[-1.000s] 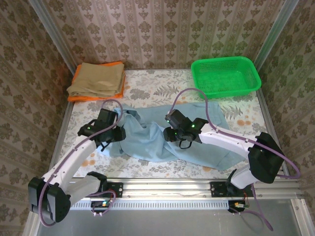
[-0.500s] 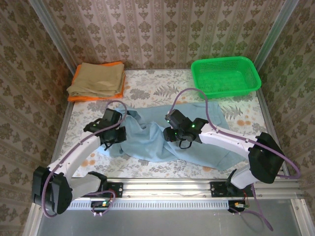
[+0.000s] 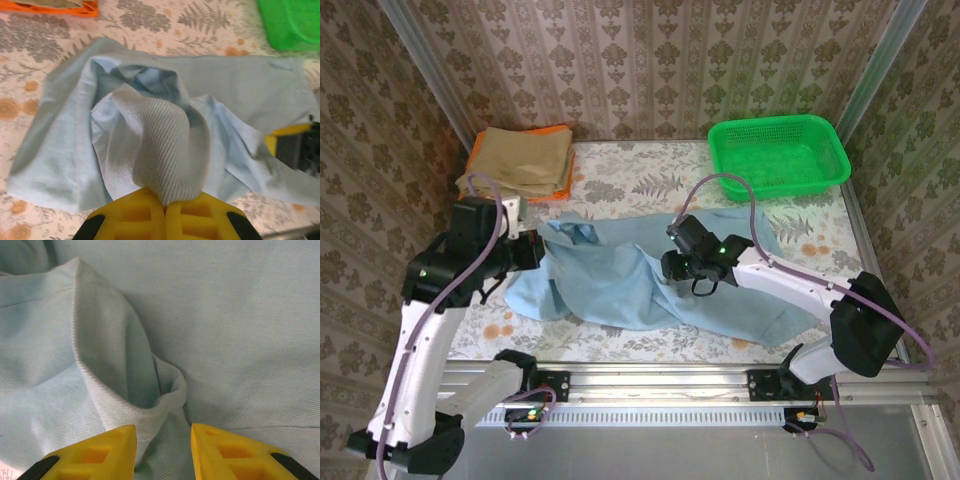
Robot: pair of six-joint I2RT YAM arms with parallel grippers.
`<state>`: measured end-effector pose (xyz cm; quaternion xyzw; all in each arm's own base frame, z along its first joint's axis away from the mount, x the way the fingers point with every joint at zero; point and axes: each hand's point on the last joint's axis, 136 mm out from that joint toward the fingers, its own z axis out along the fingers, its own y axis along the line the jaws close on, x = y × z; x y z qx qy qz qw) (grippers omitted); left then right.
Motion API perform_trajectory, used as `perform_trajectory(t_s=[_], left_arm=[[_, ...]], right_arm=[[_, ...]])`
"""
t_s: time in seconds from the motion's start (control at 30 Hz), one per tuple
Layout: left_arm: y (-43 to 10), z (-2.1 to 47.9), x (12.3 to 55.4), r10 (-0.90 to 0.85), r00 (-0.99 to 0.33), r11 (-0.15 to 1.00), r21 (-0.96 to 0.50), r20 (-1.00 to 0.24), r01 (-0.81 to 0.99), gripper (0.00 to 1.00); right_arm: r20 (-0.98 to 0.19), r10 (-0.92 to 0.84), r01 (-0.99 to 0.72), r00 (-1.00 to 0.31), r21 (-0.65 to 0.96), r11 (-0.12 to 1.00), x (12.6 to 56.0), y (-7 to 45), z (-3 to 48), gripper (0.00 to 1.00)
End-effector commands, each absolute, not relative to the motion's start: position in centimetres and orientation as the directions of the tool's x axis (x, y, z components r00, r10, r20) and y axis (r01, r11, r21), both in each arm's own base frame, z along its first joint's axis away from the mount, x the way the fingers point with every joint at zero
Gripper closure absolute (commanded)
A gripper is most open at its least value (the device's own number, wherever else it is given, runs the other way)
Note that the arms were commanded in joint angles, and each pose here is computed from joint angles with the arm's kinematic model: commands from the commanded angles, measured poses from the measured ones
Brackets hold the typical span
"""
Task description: Fold and stack the trousers
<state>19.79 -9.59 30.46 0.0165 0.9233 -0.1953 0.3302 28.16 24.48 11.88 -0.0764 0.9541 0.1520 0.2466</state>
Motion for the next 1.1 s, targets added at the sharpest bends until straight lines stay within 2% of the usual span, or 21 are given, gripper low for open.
perform_trajectory(t_s=[0.0, 0.23, 0.33, 0.43, 0.53, 0.67, 0.8, 0.83, 0.9, 0.93, 0.97, 1.03, 1.07], left_arm=[[-11.1, 33.9, 16.6, -0.097, -0.764, 0.843, -0.461, -0.638, 0.277, 1.0], [-7.6, 40.4, 15.0, -0.107, -0.651, 0.911, -0.336, -0.752, 0.239, 1.0], [-8.1, 41.0, 14.2, -0.076, -0.677, 0.9, -0.343, -0.732, 0.27, 1.0], [-6.6, 37.3, 14.0, -0.066, -0.769, 0.944, -0.289, -0.635, 0.158, 1.0], [-4.1, 32.5, 13.9, -0.144, -0.82, 0.976, -0.218, -0.554, -0.024, 1.0], [-2.5, 25.8, 14.4, -0.299, -0.818, 0.953, -0.203, -0.492, -0.226, 1.0], [-0.5, 21.8, 15.2, -0.416, -0.769, 0.908, -0.172, -0.486, -0.382, 0.99], [0.1, 21.3, 15.4, -0.445, -0.754, 0.892, -0.171, -0.483, -0.417, 0.91], [0.2, 20.3, 16.1, -0.482, -0.744, 0.875, -0.204, -0.462, -0.44, 0.88], [0.3, 19.7, 16.3, -0.517, -0.735, 0.855, -0.228, -0.439, -0.466, 0.8], [0.2, 19.5, 16.7, -0.532, -0.73, 0.846, -0.259, -0.429, -0.465, 0.53], [0.0, 20.0, 17.7, -0.555, -0.714, 0.831, -0.324, -0.427, -0.453, 0.22], [0.2, 20.8, 18.1, -0.559, -0.702, 0.828, -0.336, -0.442, -0.448, 0.01]], right_arm=[[-0.505, -0.062, -0.212, -0.861, 0.246, 0.946, 28.5, 23.2, 12.7, 0.64], [-0.521, -0.03, -0.193, -0.853, 0.261, 0.946, 29.2, 22.2, 13.7, 0.64], [-0.517, -0.02, -0.178, -0.856, 0.257, 0.95, 29.3, 21.8, 13.5, 0.64], [-0.511, -0.007, -0.156, -0.86, 0.249, 0.956, 29.5, 21.1, 13.0, 0.64], [-0.509, 0.017, -0.125, -0.861, 0.243, 0.962, 30.0, 20.2, 12.9, 0.64], [-0.507, 0.047, -0.08, -0.861, 0.226, 0.971, 31.1, 18.9, 12.9, 0.64], [-0.52, 0.063, -0.045, -0.852, 0.192, 0.98, 32.2, 17.7, 13.5, 0.62], [-0.525, 0.075, -0.028, -0.847, 0.186, 0.982, 32.7, 17.1, 13.7, 0.61], [-0.527, 0.11, 0.011, -0.843, 0.188, 0.982, 33.5, 15.9, 13.8, 0.56], [-0.507, 0.121, 0.036, -0.854, 0.175, 0.984, 33.3, 14.9, 13.4, 0.56], [-0.508, 0.135, 0.053, -0.851, 0.172, 0.984, 33.6, 14.2, 13.4, 0.55], [-0.515, 0.156, 0.089, -0.843, 0.153, 0.984, 34.2, 12.7, 13.4, 0.5], [-0.513, 0.159, 0.098, -0.843, 0.144, 0.985, 34.4, 12.3, 13.3, 0.48]])
